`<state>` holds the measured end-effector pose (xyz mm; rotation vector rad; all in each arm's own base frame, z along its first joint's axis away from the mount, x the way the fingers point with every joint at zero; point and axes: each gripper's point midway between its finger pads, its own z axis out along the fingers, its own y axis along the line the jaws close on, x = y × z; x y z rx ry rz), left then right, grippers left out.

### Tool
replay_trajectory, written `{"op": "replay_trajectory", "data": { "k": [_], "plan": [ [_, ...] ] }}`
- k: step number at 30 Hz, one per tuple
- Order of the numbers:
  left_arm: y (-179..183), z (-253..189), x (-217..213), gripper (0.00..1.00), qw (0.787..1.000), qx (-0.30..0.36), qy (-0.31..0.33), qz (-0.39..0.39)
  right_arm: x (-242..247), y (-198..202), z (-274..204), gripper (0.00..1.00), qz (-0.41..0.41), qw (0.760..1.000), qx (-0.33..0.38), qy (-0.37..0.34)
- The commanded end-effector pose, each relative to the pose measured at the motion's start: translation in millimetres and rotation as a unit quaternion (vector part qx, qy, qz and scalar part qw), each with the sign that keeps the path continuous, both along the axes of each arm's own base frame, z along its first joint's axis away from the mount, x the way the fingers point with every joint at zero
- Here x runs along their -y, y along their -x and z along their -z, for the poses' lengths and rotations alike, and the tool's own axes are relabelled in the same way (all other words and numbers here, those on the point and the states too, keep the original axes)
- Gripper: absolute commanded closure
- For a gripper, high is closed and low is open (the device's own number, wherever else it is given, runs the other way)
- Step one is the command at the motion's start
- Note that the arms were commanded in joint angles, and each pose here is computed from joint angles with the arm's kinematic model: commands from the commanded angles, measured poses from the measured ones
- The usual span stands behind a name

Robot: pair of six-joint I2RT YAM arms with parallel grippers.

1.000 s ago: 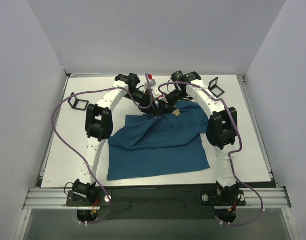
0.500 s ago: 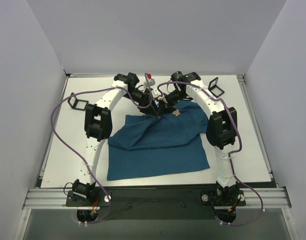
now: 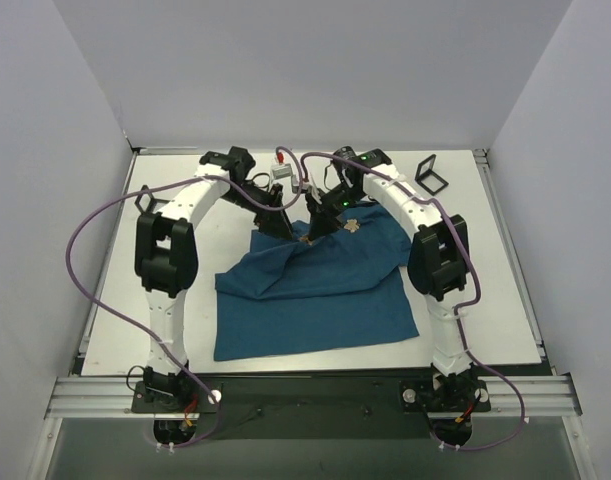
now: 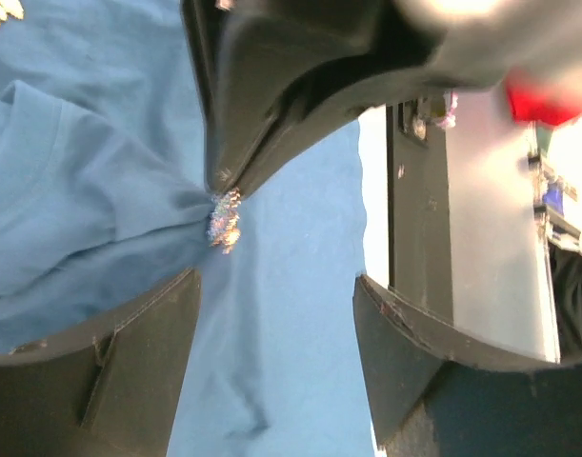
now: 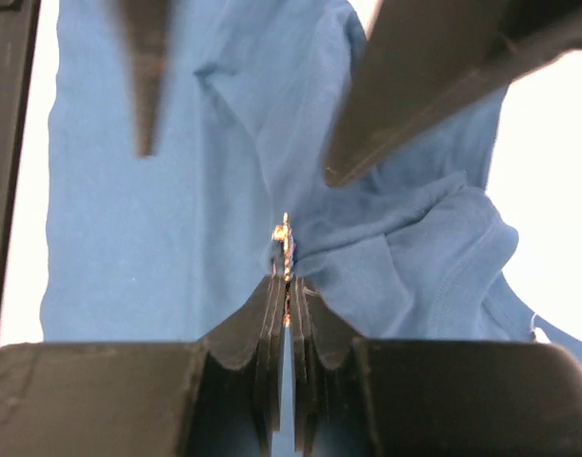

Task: Remove the brooch from the garment
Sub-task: Pass from the left arm to the right, then pass from the right arm to the left

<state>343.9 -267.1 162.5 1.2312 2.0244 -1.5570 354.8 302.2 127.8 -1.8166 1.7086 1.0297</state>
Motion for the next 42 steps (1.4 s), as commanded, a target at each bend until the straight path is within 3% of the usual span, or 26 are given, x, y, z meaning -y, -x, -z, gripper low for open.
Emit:
{"op": "replay_trajectory", "data": {
  "k": [1, 12, 18, 42],
  "plan": [
    [-6, -4, -2, 0.25, 0.996, 0.071, -0.028, -0.041, -9, 15, -31, 1.0, 0.045, 0.997, -0.061, -0.019],
    [-12, 15, 8, 0.36, 0.979, 0.164, -0.078, -0.09, -5, 26, -30, 1.0, 0.087, 0.99, -0.108, 0.007],
    [-10, -3, 23, 0.36, 0.974, 0.211, -0.042, -0.074, 0, 38, -27, 1.0, 0.089, 0.988, -0.126, 0.016],
    [-1, -22, 60, 0.43, 0.987, 0.15, 0.038, -0.037, -9, 66, -8, 1.0, 0.067, 0.981, -0.178, 0.027]
  ]
}}
